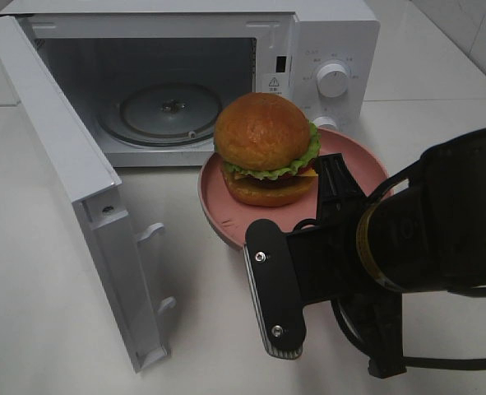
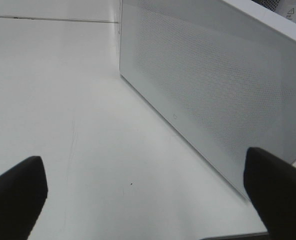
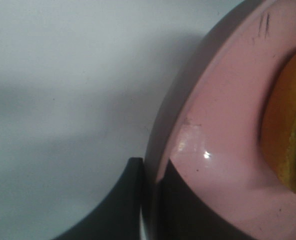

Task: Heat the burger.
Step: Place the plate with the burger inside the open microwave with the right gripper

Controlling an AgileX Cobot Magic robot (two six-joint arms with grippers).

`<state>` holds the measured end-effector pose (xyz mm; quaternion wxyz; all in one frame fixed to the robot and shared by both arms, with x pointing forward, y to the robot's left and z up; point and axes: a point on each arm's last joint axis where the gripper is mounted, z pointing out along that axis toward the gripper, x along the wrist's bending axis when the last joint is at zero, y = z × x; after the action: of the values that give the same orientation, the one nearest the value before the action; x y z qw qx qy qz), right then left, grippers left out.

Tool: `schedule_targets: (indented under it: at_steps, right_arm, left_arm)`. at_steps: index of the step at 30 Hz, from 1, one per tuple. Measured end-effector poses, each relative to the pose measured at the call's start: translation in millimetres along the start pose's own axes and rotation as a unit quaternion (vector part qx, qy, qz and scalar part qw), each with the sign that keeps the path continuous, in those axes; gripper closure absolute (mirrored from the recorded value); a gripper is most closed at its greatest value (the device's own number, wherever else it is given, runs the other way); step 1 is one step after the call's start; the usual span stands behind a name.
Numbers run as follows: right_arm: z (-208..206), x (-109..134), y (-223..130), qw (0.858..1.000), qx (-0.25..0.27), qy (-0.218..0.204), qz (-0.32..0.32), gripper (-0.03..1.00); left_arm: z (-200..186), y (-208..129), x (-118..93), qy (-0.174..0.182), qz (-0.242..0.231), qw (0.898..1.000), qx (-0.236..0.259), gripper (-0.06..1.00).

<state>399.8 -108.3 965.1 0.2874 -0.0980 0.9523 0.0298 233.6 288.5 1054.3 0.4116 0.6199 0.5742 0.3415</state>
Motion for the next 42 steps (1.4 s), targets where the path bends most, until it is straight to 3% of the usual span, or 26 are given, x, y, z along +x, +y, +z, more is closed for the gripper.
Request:
schedule_targets:
  at_steps: [4, 21, 32, 42]
  right_arm:
    - [0, 0, 1, 1.0, -0.003, -0.001, -0.006, 0.9]
    - [15, -19, -19, 0.987, -0.062, 0.008, -0.15, 0.9]
    - [21, -25, -36, 0.974, -0.111, 0.036, -0.194, 0.9]
    - [22, -33, -39, 0.969, -0.133, 0.021, -0.206, 0.9]
  left_arm:
    - [0, 0, 0, 0.0, 0.0, 1.0, 0.0, -0.04]
    - [0, 0, 0, 0.0, 0.0, 1.0, 0.0, -0.04]
    - [0, 0, 0, 0.0, 0.0, 1.0, 0.0, -0.04]
    - [0, 0, 0, 0.0, 0.0, 1.0, 0.0, -0.04]
